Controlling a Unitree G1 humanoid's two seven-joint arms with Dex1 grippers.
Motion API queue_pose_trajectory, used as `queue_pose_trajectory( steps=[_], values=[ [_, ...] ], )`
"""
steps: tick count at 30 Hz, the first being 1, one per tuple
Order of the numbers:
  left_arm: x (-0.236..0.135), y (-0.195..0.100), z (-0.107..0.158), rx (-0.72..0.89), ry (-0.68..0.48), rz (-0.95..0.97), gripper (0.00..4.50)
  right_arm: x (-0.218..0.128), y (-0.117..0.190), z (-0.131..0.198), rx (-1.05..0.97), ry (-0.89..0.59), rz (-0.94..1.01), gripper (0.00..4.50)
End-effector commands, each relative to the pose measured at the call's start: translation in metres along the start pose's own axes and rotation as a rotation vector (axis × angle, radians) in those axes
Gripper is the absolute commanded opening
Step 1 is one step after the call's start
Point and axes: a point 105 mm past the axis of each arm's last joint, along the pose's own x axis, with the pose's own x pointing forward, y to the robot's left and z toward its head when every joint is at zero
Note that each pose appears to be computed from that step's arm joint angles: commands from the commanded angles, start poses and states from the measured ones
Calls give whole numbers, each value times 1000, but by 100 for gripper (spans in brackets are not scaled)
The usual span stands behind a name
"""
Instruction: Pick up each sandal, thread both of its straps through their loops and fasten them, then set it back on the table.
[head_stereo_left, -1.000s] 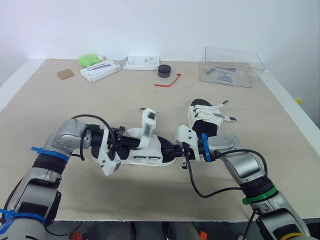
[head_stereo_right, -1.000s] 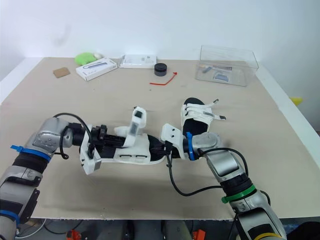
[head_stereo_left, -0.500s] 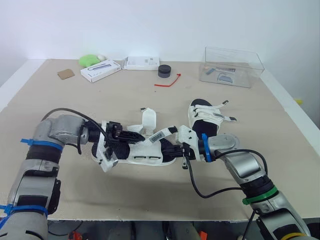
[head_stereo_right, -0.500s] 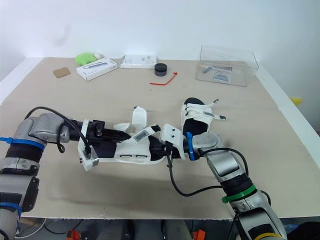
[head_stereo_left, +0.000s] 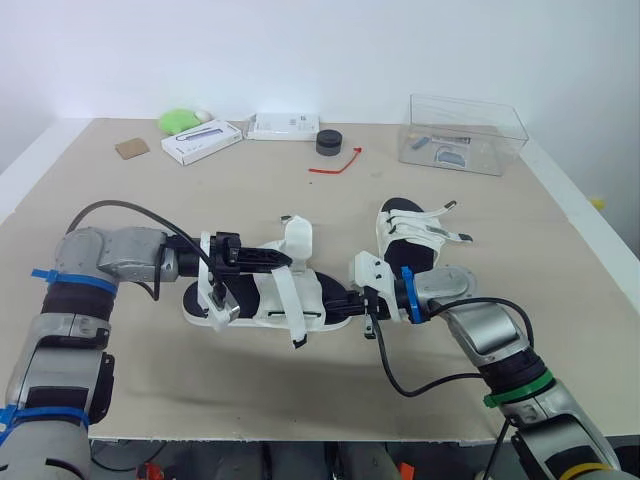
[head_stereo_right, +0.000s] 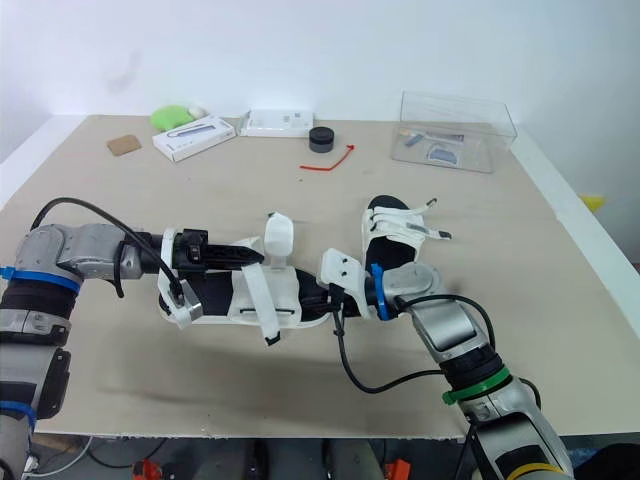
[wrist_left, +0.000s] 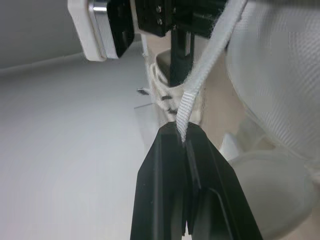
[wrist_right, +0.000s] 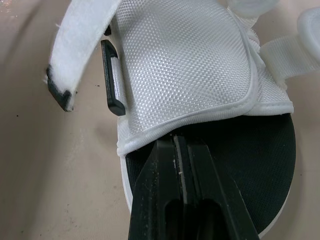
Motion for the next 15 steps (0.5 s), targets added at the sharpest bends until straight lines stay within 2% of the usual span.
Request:
queue_pose_trajectory(
  steps=[1, 4, 6, 10, 12, 15],
  values=[
    [-7, 2, -1, -87, 8, 33, 2, -2, -3, 8, -41, -9, 0, 0],
    [-12, 3, 8, -124, -17, 32, 82, -2, -3, 7, -40, -7, 2, 0],
    [-15, 0, 14, -164, -29, 13, 191, -2, -3, 7, -39, -7, 4, 0],
    [-23, -7, 25, -266, -25, -20, 364, -1, -2, 6, -39, -8, 7, 0],
    [-28, -7, 28, -334, -3, -18, 364, -1, -3, 6, -39, -8, 9, 0],
    [-36, -4, 25, -542, 76, 31, 364, -1, -4, 6, -39, -7, 9, 0]
  ],
)
